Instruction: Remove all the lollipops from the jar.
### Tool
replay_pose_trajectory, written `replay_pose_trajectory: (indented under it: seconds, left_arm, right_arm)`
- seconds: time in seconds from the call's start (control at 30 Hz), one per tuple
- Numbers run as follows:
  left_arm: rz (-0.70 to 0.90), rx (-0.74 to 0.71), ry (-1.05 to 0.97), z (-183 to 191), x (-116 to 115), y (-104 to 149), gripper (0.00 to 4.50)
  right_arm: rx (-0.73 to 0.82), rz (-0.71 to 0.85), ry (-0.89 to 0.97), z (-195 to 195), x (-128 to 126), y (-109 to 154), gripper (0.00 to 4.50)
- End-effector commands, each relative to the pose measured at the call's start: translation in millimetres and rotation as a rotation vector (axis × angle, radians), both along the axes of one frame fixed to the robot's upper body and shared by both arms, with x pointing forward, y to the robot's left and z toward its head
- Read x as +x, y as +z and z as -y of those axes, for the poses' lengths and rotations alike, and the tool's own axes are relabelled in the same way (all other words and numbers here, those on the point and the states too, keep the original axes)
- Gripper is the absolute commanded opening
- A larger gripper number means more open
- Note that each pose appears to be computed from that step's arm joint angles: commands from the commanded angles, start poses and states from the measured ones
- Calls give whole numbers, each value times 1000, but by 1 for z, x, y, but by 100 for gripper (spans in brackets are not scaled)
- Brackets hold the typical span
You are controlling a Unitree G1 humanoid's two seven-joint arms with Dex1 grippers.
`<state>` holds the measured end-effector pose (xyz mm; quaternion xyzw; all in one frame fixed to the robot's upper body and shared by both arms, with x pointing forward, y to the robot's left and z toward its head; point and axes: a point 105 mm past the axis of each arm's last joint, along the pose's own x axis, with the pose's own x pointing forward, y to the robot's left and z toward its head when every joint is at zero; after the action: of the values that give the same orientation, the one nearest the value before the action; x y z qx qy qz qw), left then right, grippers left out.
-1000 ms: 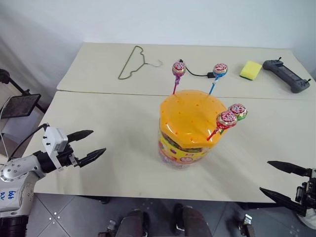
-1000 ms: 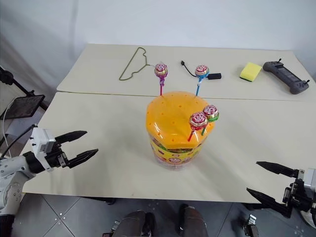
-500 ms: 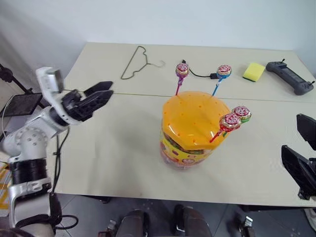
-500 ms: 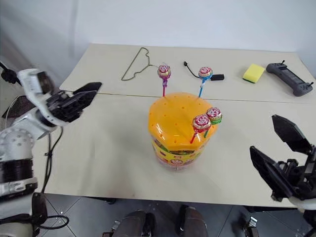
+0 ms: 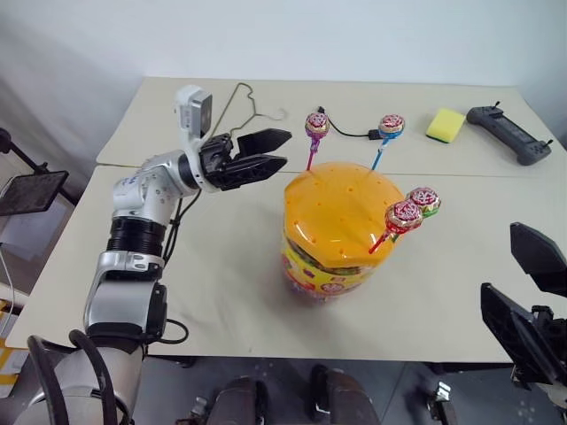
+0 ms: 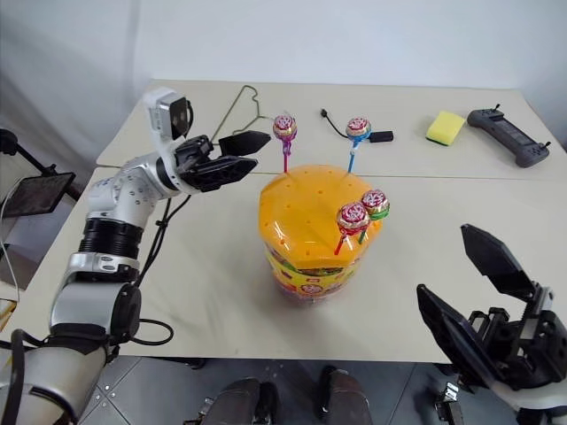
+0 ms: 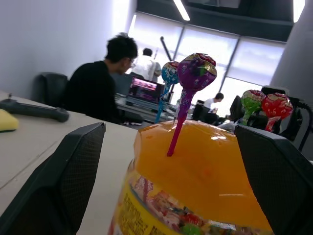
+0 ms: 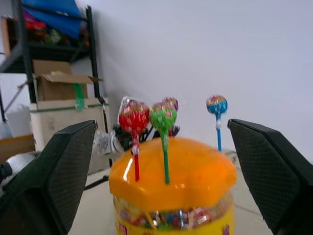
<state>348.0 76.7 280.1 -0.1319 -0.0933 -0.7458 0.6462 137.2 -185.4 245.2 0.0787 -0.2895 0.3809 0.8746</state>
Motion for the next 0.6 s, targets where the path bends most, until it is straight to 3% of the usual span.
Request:
replay_pose_trajectory:
  seconds: [0.03,0.13,0.23,0.6]
  left_arm:
    - [60,-6,-33,11,-3,12,447]
    - [58,-14,-65,16,-4,14,447]
    - [57,-17,-80,21,-3,16,392]
    - [71,-25,-118,23,-5,20,60]
  right_arm:
    - [-31,34,-44,4,-5,4,450]
    - [-60,19,-63,10,-6,0,450]
    - [-55,-12,-86,17,-6,-5,450]
    - [-66,-11,-86,18,2,-3,450]
